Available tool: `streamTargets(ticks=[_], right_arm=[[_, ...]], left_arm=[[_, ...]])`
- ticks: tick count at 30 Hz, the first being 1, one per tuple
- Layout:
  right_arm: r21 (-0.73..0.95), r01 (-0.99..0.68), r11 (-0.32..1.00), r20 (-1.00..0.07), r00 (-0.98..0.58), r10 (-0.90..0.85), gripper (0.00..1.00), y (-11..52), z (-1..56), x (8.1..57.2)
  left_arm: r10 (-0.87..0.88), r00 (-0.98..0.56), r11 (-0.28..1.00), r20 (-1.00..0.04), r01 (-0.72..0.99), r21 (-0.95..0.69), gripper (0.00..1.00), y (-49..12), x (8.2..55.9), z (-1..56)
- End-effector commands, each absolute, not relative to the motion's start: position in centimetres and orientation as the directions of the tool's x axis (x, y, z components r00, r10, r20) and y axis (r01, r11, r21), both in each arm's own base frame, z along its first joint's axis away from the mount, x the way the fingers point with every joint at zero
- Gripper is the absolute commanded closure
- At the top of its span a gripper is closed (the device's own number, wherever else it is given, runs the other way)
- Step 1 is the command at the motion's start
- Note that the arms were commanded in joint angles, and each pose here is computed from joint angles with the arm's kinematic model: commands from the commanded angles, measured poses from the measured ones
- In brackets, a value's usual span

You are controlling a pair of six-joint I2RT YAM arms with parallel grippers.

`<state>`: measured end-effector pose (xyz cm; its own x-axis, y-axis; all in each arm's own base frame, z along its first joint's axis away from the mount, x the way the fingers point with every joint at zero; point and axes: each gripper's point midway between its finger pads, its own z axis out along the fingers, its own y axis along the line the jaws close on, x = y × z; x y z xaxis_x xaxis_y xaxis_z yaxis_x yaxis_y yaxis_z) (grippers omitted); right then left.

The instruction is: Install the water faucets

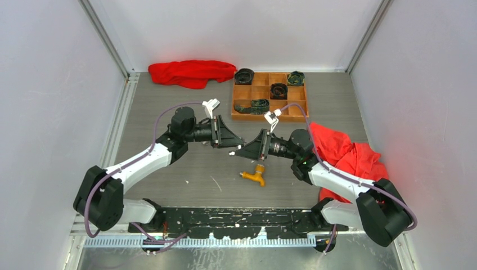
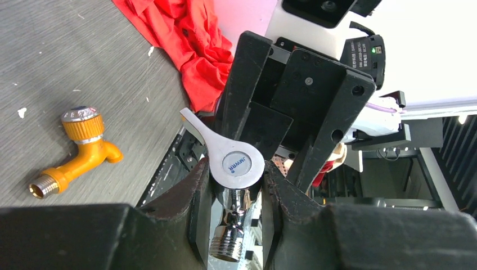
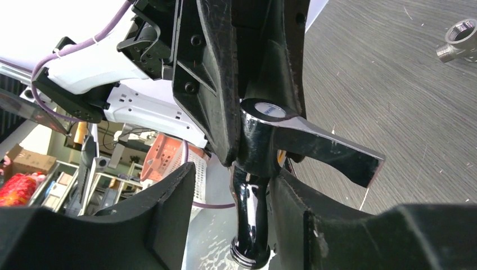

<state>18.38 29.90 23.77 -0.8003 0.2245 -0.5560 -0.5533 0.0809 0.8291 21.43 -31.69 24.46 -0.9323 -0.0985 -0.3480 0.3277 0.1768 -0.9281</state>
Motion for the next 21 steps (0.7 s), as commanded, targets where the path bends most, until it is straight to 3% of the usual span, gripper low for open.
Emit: streamTargets(ticks=[1,4,9,14,19,21], right_arm=[[0.783,-0.622,0.011,-0.603,-0.753,0.263,0.47,30.6,27.2,18.9],[0.782,-0.623,-0.013,-0.602,-0.760,0.243,0.53,31.0,27.5,18.7],[0.786,-0.617,-0.025,-0.602,-0.774,0.195,0.52,31.2,26.7,18.2],[0.789,-0.614,-0.026,-0.603,-0.782,0.161,0.62,31.5,26.3,18.1],[0.795,-0.606,-0.022,-0.597,-0.789,0.143,0.51,31.5,26.0,17.9],[0.796,-0.605,-0.009,-0.597,-0.789,0.146,0.52,31.5,25.7,18.0]], left_arm=[[-0.099,-0.900,0.098,-0.425,0.417,-0.904,1.00,-32.2,21.4,27.7],[-0.101,-0.900,0.100,-0.425,0.416,-0.904,1.00,-32.3,21.6,27.6],[-0.100,-0.897,0.099,-0.430,0.421,-0.902,1.00,-32.3,21.6,27.6],[-0.096,-0.898,0.099,-0.429,0.420,-0.902,1.00,-32.4,21.6,27.6],[-0.085,-0.897,0.094,-0.435,0.427,-0.899,1.00,-32.3,21.3,27.6],[-0.085,-0.896,0.096,-0.436,0.428,-0.898,1.00,-32.3,21.3,27.7]])
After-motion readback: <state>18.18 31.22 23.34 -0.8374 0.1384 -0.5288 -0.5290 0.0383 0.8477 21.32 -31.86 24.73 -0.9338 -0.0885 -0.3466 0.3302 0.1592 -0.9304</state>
